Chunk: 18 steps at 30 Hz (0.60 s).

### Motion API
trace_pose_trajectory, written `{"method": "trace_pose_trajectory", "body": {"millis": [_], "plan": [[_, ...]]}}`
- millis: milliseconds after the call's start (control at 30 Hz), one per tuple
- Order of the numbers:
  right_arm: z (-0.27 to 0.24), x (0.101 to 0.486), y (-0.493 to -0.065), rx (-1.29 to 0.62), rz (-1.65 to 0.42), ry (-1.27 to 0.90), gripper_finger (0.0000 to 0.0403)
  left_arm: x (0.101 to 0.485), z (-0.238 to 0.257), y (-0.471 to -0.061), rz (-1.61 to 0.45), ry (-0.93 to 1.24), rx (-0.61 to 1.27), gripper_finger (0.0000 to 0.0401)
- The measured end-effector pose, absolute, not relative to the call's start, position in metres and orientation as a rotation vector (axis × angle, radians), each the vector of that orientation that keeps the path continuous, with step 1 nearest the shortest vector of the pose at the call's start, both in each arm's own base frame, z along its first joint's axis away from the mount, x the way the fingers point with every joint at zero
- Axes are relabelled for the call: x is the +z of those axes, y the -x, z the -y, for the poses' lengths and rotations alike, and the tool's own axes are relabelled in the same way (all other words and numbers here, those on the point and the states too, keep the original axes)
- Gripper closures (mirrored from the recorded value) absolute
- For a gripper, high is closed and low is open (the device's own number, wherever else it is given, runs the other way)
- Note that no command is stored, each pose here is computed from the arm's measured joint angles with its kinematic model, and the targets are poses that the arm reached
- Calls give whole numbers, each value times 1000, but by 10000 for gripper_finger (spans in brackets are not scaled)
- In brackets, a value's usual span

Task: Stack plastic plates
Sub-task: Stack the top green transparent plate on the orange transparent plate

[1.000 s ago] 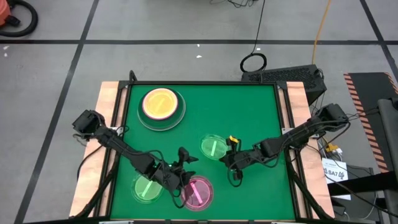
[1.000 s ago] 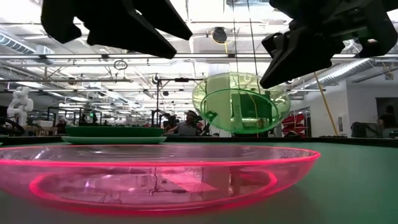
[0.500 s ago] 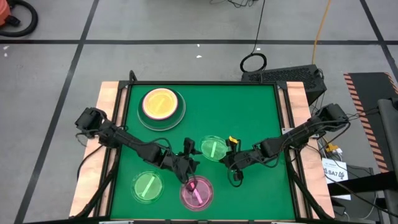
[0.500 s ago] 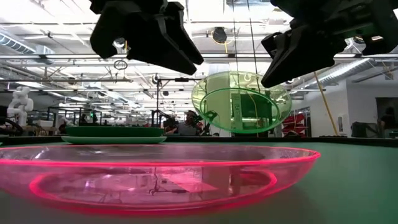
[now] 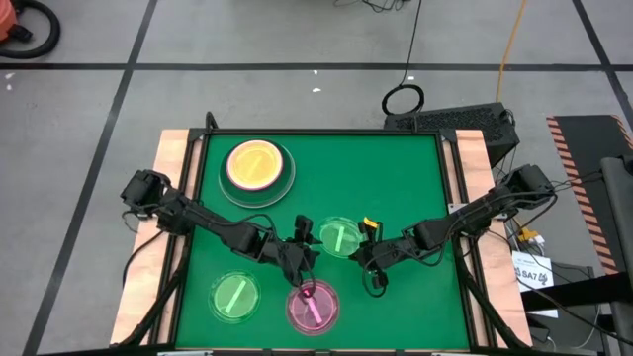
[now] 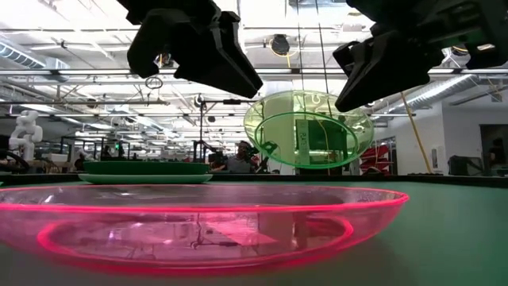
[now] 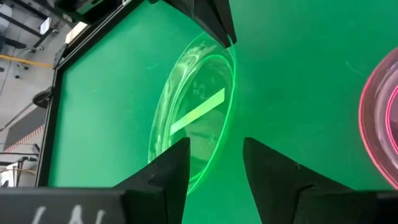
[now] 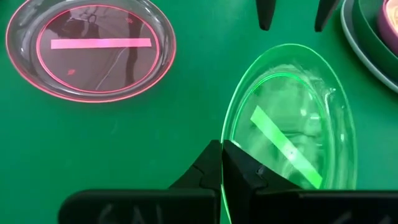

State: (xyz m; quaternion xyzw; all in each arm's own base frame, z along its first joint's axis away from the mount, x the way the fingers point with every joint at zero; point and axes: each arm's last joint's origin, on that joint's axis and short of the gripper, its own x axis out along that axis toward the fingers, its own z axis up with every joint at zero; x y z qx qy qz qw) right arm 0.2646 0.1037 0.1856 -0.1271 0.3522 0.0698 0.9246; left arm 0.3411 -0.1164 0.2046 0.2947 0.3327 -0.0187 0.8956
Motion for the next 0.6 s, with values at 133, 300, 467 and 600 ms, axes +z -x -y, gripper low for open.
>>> {"method": "trace_pose_trajectory", "body": {"millis": [133, 300, 467, 600], "plan": [[-104, 186, -265, 144, -722, 264, 403, 199, 115, -345, -695, -603, -56, 247], [-104, 187, -265, 149, -711, 277, 403, 180, 118, -352, -718, -665, -76, 247], [-104, 186, -265, 150, -713, 282, 403, 171, 117, -356, -724, -739, -7, 247], [-104, 186, -265, 151, -716, 287, 403, 172, 117, -356, -725, -738, 0, 247]]}}
